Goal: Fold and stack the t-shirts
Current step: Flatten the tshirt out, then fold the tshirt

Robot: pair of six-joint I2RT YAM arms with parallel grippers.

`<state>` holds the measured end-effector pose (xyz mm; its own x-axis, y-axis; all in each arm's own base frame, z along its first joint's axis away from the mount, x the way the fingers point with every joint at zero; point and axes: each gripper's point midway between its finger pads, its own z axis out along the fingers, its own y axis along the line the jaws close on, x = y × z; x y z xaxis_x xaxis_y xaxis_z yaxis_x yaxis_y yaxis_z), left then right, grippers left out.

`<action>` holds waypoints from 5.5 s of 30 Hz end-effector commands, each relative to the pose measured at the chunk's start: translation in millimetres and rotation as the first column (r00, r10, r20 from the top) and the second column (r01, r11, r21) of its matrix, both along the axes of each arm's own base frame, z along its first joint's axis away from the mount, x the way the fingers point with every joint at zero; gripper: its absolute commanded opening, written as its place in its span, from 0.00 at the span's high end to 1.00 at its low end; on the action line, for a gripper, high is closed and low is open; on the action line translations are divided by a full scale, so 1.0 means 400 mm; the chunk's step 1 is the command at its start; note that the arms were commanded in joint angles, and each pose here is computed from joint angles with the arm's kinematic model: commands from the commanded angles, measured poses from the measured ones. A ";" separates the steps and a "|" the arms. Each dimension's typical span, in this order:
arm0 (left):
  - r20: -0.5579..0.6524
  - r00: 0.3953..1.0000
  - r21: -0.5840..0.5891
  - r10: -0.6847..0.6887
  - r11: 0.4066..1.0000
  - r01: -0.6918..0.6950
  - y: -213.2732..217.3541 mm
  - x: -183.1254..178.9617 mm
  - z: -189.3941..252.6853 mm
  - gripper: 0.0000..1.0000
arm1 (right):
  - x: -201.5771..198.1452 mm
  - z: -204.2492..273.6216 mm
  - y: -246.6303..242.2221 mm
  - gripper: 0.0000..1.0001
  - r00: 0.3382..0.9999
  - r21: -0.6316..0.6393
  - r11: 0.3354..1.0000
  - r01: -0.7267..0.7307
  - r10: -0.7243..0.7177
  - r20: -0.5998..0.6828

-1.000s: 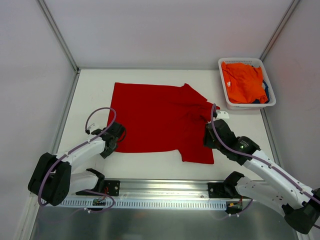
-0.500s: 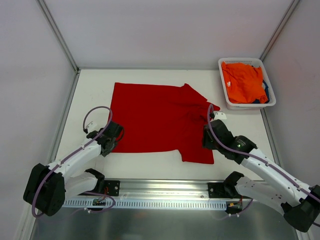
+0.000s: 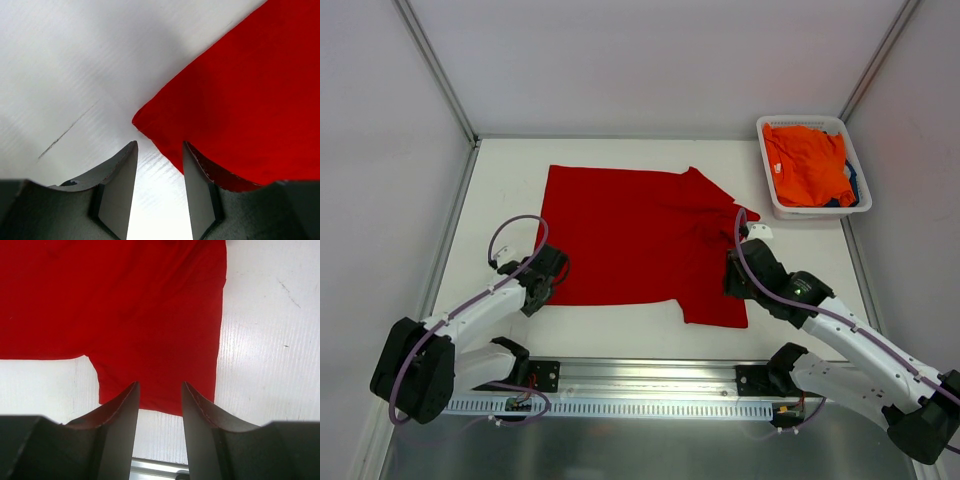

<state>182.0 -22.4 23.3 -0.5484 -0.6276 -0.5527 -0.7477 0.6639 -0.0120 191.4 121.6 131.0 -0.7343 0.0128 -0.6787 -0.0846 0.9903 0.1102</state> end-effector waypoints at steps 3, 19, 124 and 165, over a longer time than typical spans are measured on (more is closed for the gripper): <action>-0.046 0.999 0.014 0.019 1.000 -0.018 0.006 -0.023 -0.025 0.59 | 0.001 0.005 0.014 0.58 1.000 0.032 0.999 -0.005 0.005 0.007; -0.091 0.995 0.030 0.041 0.999 -0.038 -0.001 -0.021 -0.044 0.98 | -0.036 -0.012 -0.017 0.58 1.000 0.027 1.000 0.016 -0.015 -0.022; -0.053 0.999 0.008 0.007 1.000 -0.007 -0.008 -0.013 -0.032 1.00 | -0.094 -0.220 -0.092 1.00 0.954 -0.035 0.961 0.273 -0.275 -0.122; 0.293 0.951 0.008 -0.099 0.995 0.101 -0.019 0.116 0.278 1.00 | 0.018 0.102 -0.126 1.00 0.947 -0.045 0.964 0.264 -0.250 0.203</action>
